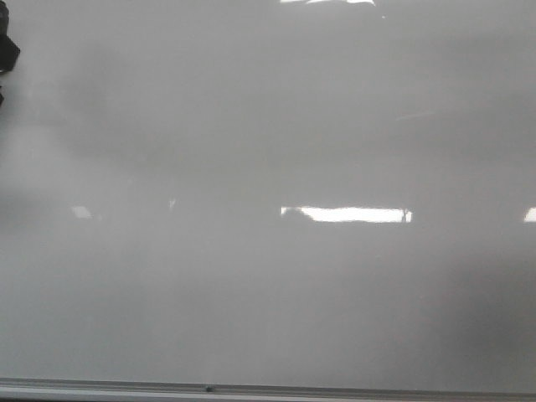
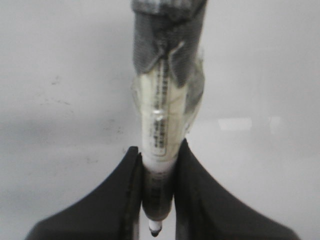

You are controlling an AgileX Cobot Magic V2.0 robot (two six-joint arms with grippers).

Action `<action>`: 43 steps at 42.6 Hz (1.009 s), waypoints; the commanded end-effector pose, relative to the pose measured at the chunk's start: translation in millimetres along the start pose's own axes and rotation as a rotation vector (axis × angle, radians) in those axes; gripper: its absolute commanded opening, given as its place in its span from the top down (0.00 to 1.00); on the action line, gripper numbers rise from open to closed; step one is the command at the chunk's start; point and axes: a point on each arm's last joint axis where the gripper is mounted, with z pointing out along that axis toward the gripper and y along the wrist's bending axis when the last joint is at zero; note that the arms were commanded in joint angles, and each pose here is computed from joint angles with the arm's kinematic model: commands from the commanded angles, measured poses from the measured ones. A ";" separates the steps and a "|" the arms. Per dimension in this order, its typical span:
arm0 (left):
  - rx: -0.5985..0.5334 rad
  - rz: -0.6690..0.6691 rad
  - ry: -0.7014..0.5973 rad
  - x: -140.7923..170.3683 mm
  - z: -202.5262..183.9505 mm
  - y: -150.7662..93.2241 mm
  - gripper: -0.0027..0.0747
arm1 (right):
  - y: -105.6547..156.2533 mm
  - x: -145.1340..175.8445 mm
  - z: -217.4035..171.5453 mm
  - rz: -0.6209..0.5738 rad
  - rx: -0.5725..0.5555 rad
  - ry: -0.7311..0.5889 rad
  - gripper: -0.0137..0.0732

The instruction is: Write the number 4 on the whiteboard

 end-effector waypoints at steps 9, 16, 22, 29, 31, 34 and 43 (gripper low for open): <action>0.040 0.210 0.073 -14.6 -71.6 -5.4 0.98 | 2.8 -36.7 -12.1 -0.022 -0.017 0.092 0.09; 0.200 0.348 0.188 -17.5 -94.0 -17.4 0.98 | 5.5 -48.5 -10.0 -0.126 -0.053 0.171 0.09; 0.430 0.477 0.166 -21.8 -108.6 -35.8 0.98 | 12.8 -58.1 -6.4 -0.240 -0.149 0.205 0.09; 0.531 0.594 0.121 -27.7 -117.7 -55.3 0.98 | 26.6 -68.8 -3.1 -0.372 -0.321 0.187 0.09; 0.547 0.637 0.127 -27.5 -117.0 -64.0 0.98 | 30.1 -71.0 -2.1 -0.419 -0.367 0.170 0.09; 0.573 0.714 0.134 -28.0 -116.3 -79.6 0.98 | 36.5 -73.4 -1.6 -0.500 -0.437 0.141 0.09; 0.666 0.952 0.150 -28.5 -112.8 -137.8 0.98 | 64.8 -76.0 -2.1 -0.687 -0.593 0.079 0.09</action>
